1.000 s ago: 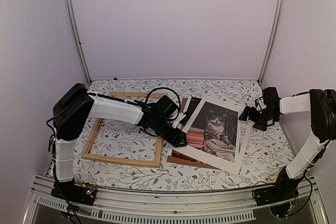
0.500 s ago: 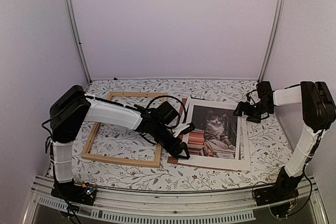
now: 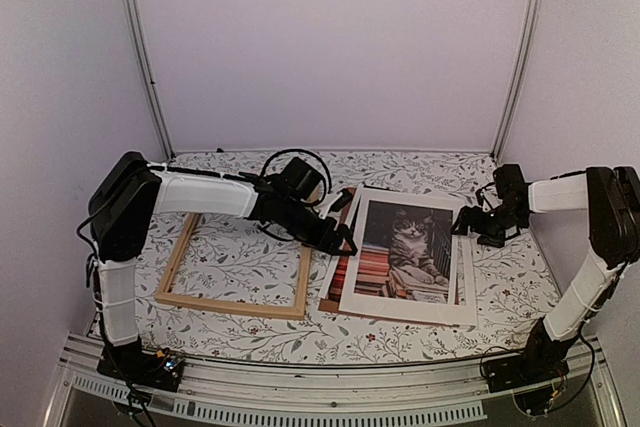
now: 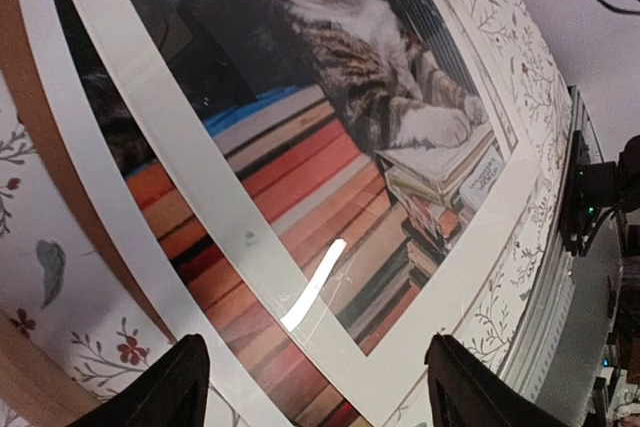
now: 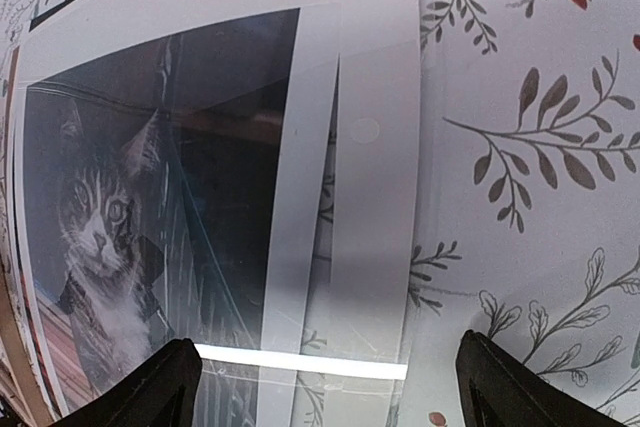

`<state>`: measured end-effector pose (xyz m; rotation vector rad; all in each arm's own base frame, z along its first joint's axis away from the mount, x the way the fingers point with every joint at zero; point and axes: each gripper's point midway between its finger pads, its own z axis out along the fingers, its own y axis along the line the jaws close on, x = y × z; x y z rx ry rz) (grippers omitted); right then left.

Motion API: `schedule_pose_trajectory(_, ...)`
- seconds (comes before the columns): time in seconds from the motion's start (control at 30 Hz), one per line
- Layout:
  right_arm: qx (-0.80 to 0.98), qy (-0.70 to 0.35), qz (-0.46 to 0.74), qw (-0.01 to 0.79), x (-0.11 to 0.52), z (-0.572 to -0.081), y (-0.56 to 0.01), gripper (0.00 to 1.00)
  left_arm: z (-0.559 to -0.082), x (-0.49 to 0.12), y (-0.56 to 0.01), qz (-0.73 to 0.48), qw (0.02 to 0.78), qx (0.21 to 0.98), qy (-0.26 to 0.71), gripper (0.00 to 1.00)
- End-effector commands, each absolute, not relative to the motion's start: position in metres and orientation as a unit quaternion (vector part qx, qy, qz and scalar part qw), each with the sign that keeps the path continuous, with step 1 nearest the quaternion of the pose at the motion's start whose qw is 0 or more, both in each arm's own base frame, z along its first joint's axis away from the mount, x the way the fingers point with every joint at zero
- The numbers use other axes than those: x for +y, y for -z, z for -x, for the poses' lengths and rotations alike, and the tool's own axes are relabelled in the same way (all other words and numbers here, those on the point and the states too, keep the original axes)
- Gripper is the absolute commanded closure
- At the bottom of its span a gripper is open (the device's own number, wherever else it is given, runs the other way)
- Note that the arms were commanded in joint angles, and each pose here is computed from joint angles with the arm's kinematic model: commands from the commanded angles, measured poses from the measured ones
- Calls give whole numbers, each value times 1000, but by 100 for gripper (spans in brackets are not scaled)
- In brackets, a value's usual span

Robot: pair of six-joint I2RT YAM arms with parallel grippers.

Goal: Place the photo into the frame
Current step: Rotate the glass panel on the mat board, then pick up the glass panel from the mat board.

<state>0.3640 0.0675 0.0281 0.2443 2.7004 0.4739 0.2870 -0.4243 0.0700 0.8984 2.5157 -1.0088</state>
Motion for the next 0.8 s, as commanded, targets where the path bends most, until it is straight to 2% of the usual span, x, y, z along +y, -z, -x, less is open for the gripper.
schedule_pose_trajectory(0.0,962,-193,-103,166,75,-339,-23,9,-308,-432,-61,-279,140,884,347,23)
schedule_pose_trajectory(0.47,957,-215,-134,144,80,-312,-8,14,-324,-447,-34,-213,105,907,347,23)
schedule_pose_trajectory(0.77,940,-277,-141,142,98,-312,-12,17,-316,-446,-22,-191,88,912,353,24)
